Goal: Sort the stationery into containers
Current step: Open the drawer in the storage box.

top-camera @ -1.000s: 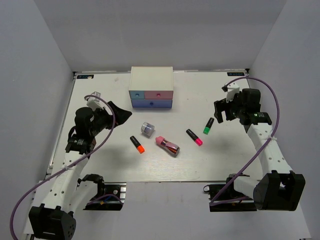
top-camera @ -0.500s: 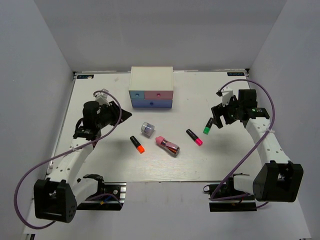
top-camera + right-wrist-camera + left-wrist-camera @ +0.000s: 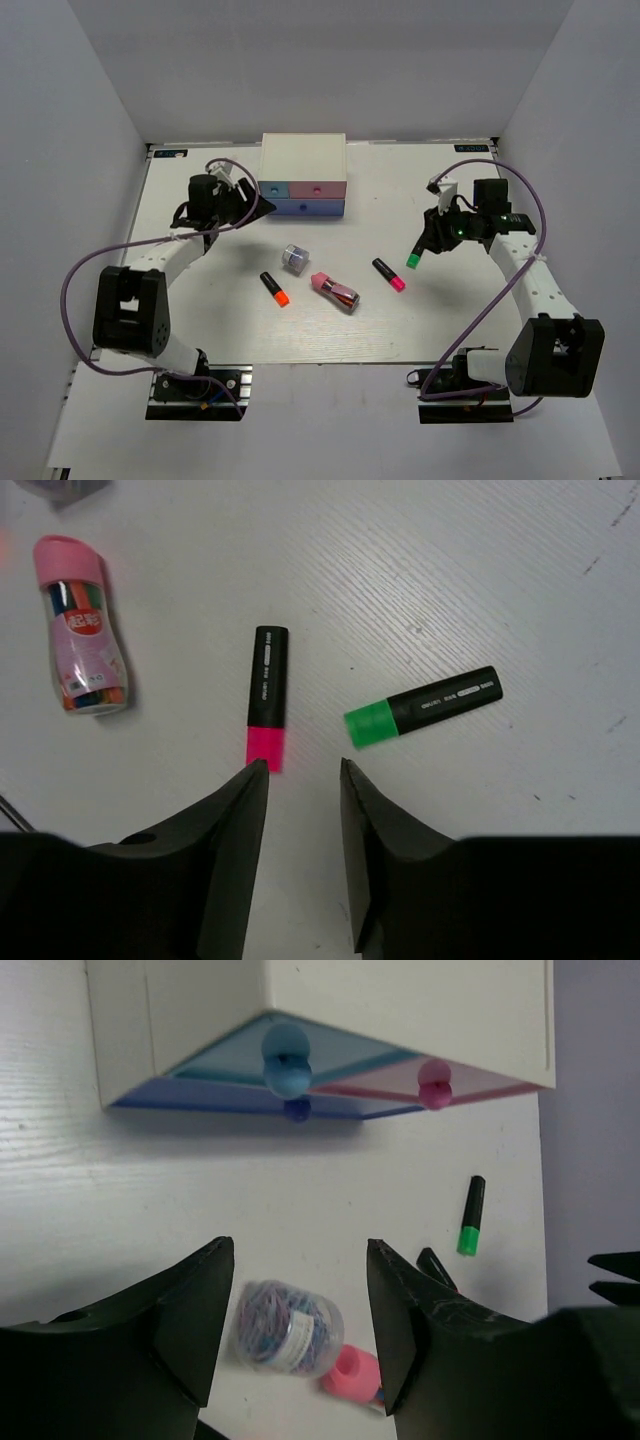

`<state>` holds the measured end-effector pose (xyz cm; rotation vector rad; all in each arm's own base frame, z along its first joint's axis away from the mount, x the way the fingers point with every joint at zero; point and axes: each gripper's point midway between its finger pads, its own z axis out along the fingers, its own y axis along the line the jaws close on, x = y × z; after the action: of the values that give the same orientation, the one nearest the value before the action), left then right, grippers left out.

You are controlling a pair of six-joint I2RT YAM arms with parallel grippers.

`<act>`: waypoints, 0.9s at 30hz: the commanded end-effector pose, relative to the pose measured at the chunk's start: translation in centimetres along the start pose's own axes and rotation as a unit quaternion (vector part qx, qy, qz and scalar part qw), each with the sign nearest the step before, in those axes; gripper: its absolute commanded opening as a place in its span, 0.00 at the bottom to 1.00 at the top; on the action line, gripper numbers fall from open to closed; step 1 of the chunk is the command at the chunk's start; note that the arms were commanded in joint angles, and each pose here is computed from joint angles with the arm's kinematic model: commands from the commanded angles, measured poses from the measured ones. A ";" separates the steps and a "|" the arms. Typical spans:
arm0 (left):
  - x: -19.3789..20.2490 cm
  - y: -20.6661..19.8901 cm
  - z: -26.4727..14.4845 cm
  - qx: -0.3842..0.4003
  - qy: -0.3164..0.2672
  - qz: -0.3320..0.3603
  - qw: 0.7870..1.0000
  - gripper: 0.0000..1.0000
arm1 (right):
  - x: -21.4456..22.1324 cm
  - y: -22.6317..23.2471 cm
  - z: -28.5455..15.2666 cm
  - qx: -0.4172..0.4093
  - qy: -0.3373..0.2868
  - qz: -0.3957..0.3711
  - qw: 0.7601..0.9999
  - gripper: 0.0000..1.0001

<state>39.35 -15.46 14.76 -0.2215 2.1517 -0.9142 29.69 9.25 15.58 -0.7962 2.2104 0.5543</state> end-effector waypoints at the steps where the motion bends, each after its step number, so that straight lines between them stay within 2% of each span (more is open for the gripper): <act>1: -2.1 -0.4 1.0 0.003 -0.029 0.028 0.999 0.65 | -2.7 1.0 -0.2 -0.030 -0.046 -0.002 0.998 0.43; 4: -2.9 -0.1 2.2 0.008 -0.045 0.035 0.998 0.61 | -3.4 0.8 -0.1 -0.032 -0.057 0.002 0.998 0.46; 9: -3.3 -0.1 3.2 0.015 -0.059 0.039 0.997 0.59 | -4.0 0.3 0.3 -0.030 -0.061 -0.002 0.998 0.47; 22: -5.6 0.3 5.1 0.005 -0.103 0.024 0.994 0.59 | -3.7 -0.3 1.0 -0.025 -0.061 0.007 0.998 0.50; 27: -5.3 1.0 6.7 -0.003 -0.095 0.016 0.995 0.60 | -3.2 -0.4 1.2 -0.021 -0.056 0.007 0.998 0.51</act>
<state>46.53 -15.76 12.46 -0.2720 2.0374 -0.8379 31.54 10.65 16.08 -0.7517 2.1497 0.6461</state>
